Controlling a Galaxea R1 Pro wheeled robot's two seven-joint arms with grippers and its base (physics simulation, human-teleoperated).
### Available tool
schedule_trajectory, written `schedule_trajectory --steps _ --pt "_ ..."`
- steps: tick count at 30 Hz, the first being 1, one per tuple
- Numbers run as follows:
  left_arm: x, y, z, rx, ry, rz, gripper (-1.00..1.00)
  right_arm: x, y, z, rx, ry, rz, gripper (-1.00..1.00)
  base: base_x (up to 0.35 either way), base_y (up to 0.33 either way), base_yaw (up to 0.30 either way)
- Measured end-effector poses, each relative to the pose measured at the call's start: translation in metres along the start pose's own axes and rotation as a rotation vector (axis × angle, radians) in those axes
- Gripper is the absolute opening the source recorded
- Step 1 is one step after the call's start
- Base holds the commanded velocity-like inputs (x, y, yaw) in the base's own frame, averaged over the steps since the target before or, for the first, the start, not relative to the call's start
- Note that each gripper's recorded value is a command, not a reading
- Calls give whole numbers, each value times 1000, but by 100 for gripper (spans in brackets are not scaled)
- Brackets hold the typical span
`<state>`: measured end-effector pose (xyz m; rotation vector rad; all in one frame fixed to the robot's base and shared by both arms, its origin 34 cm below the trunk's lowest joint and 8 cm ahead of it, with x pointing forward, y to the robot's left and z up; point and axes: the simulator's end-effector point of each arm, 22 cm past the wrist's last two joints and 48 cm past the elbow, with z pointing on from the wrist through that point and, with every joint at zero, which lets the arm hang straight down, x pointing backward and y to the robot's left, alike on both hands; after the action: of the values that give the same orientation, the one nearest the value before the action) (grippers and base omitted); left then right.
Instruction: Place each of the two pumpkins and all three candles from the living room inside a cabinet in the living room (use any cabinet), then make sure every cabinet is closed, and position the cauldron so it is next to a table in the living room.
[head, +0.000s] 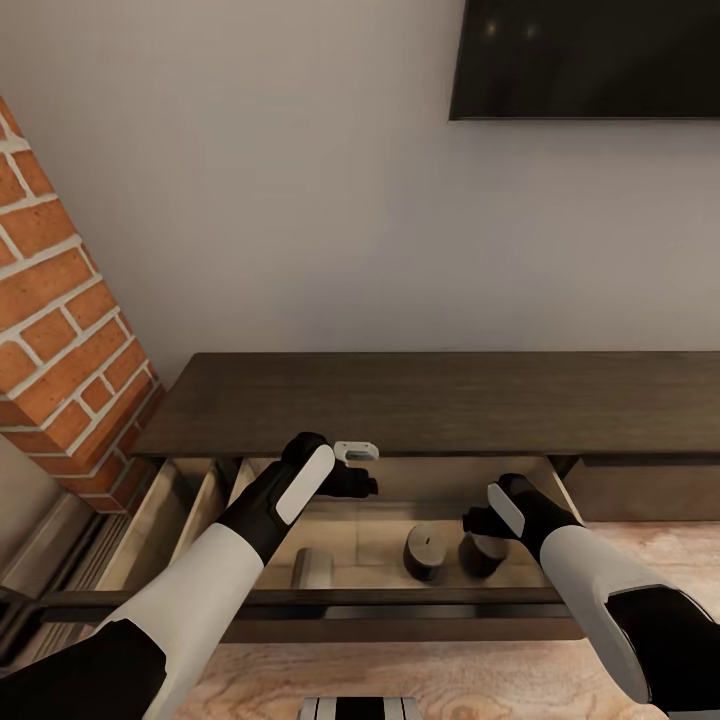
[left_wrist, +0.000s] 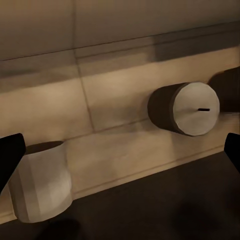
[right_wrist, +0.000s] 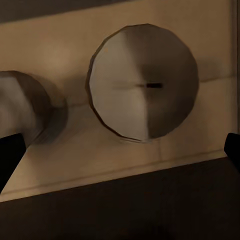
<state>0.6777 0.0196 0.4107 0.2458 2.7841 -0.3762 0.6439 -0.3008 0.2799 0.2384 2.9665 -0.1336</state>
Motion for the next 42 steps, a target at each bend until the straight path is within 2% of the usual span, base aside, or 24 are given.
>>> schedule_trajectory --steps 11,24,28,34,42 --pt "0 0 0 1 0 -2 100 0 0 0 0 0 0 100 0 0 0" --pt "-12 -4 -25 -9 -30 8 100 -14 -1 -29 -5 -37 2 100 0 0 0" --pt "-9 -2 -27 -14 -5 0 100 -17 -2 -37 -4 -31 3 100 0 0 0" --pt "10 9 -22 -38 74 -23 100 -19 -3 -50 -2 -14 2 100 0 0 0" --pt "22 18 -24 -61 138 -41 100 -12 1 -67 -22 51 -13 100 0 0 0"
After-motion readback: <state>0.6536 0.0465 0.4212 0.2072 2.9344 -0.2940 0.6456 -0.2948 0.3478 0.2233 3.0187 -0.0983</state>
